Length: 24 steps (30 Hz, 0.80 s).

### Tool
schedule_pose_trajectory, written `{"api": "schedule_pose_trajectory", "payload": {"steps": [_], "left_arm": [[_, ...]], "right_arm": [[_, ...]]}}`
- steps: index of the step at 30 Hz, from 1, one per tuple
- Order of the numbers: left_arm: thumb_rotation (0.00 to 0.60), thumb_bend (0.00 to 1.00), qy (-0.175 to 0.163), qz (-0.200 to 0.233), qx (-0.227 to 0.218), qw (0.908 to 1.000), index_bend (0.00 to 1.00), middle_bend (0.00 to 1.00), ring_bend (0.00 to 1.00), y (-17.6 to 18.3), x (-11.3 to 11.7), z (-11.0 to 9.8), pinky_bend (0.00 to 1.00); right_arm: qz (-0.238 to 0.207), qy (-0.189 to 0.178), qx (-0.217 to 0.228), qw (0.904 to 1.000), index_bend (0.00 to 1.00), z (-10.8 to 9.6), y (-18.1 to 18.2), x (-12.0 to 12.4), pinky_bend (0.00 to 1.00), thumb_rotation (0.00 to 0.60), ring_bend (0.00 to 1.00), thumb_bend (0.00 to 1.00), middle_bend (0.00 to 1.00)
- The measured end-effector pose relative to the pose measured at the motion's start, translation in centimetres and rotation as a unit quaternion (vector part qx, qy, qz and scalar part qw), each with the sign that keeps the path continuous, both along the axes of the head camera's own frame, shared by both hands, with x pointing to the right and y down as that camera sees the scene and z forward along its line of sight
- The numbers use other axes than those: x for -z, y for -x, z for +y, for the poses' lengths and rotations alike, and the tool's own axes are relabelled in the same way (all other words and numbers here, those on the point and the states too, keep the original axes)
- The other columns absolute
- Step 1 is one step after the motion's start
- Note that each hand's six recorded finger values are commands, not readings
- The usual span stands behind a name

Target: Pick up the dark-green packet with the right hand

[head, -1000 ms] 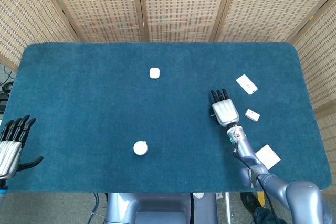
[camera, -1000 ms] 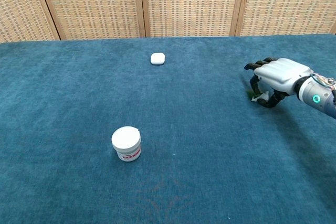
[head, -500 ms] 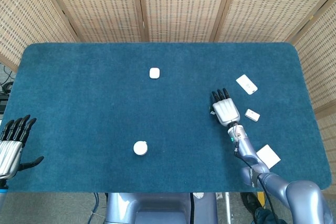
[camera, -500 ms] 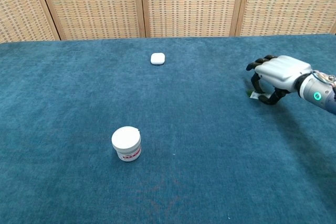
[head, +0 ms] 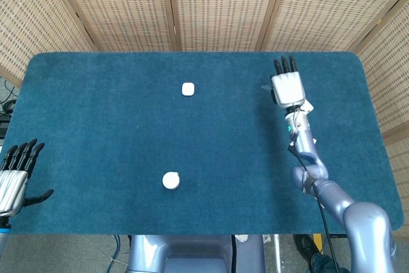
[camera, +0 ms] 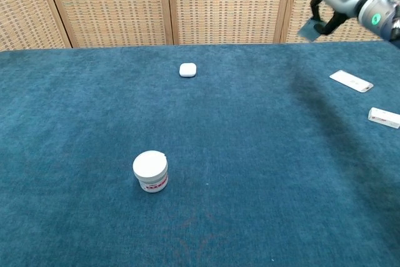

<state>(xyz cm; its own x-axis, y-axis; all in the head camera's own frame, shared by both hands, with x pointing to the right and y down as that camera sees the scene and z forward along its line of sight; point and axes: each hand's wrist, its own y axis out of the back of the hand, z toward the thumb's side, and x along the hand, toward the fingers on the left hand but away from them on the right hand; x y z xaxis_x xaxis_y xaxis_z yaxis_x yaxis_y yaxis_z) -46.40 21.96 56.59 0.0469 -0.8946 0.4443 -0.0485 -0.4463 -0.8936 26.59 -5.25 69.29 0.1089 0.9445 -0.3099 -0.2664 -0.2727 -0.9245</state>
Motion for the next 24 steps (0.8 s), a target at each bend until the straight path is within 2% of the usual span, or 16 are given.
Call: {"api": "schedule_pose_trajectory", "payload": {"steps": [2, 4, 6, 7, 10, 16, 20, 24], "left_arm": [[0.600, 0.00, 0.001, 0.001, -0.001, 1.0000, 0.00, 0.00, 0.00, 0.0, 0.0, 0.0, 0.00], [0.600, 0.00, 0.003, 0.002, -0.001, 1.0000, 0.00, 0.00, 0.00, 0.0, 0.0, 0.0, 0.00], [0.600, 0.00, 0.005, 0.005, -0.001, 1.0000, 0.00, 0.00, 0.00, 0.0, -0.1, -0.1, 0.00], [0.600, 0.00, 0.006, 0.005, 0.000, 1.0000, 0.00, 0.00, 0.00, 0.0, -0.1, -0.1, 0.00], [0.600, 0.00, 0.007, 0.009, 0.000, 0.9999, 0.00, 0.00, 0.00, 0.1, 0.0, -0.1, 0.00], [0.600, 0.00, 0.012, 0.017, -0.005, 0.9998, 0.00, 0.00, 0.00, 0.1, 0.3, 0.1, 0.00], [0.600, 0.00, 0.015, 0.019, -0.011, 0.9997, 0.00, 0.00, 0.00, 0.1, 0.3, 0.4, 0.00], [0.600, 0.00, 0.017, 0.018, -0.021, 0.9995, 0.00, 0.00, 0.00, -0.1, 0.2, 0.8, 0.00]], "right_arm": [[-0.010, -0.009, 0.000, 0.9999, 0.54, -0.1, 0.0, 0.6, 0.00, 0.600, 0.00, 0.55, 0.09], [-0.022, -0.017, 0.001, 0.9996, 0.24, 0.1, 0.0, 1.2, 0.00, 0.600, 0.00, 0.38, 0.03], [-0.043, -0.028, 0.003, 0.9987, 0.08, 0.7, -0.2, 2.1, 0.00, 0.600, 0.00, 0.22, 0.00], [-0.052, -0.032, 0.003, 0.9981, 0.04, 1.1, -0.2, 2.5, 0.00, 0.600, 0.00, 0.15, 0.00], [-0.087, -0.039, 0.005, 0.9955, 0.00, 2.7, -0.4, 4.0, 0.00, 0.600, 0.00, 0.02, 0.00], [-0.150, -0.054, -0.004, 0.9872, 0.00, 7.8, -2.5, 8.1, 0.00, 0.600, 0.00, 0.00, 0.00], [-0.150, -0.068, -0.015, 0.9862, 0.00, 12.9, -6.4, 10.8, 0.00, 0.600, 0.00, 0.00, 0.00], [-0.145, -0.061, -0.013, 0.9875, 0.00, 17.7, -8.9, 12.2, 0.00, 0.600, 0.00, 0.00, 0.00]]}}
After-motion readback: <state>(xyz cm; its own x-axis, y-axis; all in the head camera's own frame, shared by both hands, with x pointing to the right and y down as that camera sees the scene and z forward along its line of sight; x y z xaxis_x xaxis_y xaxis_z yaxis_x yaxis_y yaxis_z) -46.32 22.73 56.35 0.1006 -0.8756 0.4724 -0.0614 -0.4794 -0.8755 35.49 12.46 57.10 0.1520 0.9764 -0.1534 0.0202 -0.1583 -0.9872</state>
